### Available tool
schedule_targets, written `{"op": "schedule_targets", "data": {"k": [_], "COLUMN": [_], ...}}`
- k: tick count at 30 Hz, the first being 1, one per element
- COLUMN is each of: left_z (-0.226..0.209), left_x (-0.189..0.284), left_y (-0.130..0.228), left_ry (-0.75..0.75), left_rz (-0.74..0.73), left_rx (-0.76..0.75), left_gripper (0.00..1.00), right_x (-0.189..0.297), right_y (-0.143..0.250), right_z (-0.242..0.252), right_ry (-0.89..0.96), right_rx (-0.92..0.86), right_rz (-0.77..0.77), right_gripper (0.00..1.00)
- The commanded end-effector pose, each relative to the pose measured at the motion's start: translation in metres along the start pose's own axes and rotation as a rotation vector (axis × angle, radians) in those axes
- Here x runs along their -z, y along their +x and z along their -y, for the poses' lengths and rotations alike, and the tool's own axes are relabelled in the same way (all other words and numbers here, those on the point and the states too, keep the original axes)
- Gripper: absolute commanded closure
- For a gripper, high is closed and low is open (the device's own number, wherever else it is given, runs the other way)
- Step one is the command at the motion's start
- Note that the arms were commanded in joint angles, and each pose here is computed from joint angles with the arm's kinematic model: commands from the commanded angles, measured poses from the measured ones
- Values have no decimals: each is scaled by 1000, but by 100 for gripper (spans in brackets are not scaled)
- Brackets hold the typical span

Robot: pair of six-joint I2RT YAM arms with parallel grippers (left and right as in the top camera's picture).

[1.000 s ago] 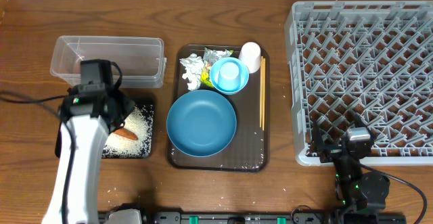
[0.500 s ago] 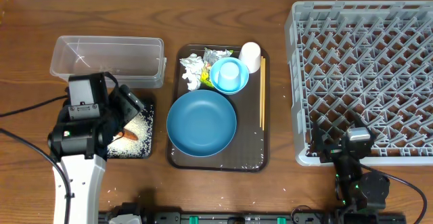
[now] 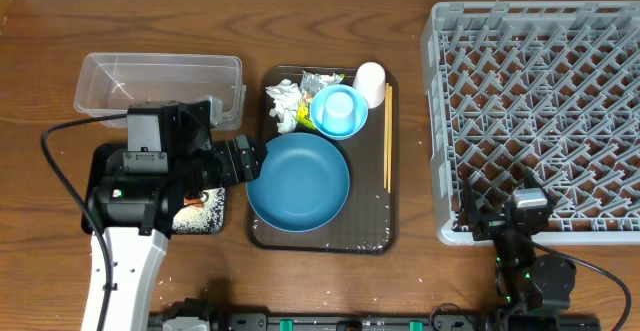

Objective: Sort waste into correct bins and load items into the dishwasher rack
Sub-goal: 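Open the left gripper and retract it to the left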

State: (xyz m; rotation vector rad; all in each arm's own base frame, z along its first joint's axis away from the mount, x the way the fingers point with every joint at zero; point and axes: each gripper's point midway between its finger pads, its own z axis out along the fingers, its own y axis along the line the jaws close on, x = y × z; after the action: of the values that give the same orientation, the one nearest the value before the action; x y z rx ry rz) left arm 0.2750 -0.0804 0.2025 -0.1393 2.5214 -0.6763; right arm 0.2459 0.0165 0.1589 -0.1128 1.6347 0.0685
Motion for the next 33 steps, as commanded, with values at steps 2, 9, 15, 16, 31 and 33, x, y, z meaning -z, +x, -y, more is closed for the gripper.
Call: {"op": "schedule_targets", "data": {"k": [2,9,15,16,31,33], "left_z": [-21,-133,-160,-164,-202,-202], "left_x": [2,63,81,84,118,118], "left_y": [-12,-30,-20,-16,9,9], "left_ry": [-121,-678,-769,-788,-905,-905], "left_rz": [62,362,364,356,453,453], "left_rx": [3,494,569,577,905,905], "left_gripper": [17,9,6,5,4,4], "right_x": [0,0,0,0,24,41], "right_y": [2,2,2,2,-23,-45], "right_z": [3,3,3,3,-85,-104], "right_ry": [14,14,14,14,-528,-668], "right_rx": [3,3,3,3,-53,-47], "right_rz": [-5,-5,-6,-5,85,166], "right_gripper": [1,1,1,1,1,1]}}
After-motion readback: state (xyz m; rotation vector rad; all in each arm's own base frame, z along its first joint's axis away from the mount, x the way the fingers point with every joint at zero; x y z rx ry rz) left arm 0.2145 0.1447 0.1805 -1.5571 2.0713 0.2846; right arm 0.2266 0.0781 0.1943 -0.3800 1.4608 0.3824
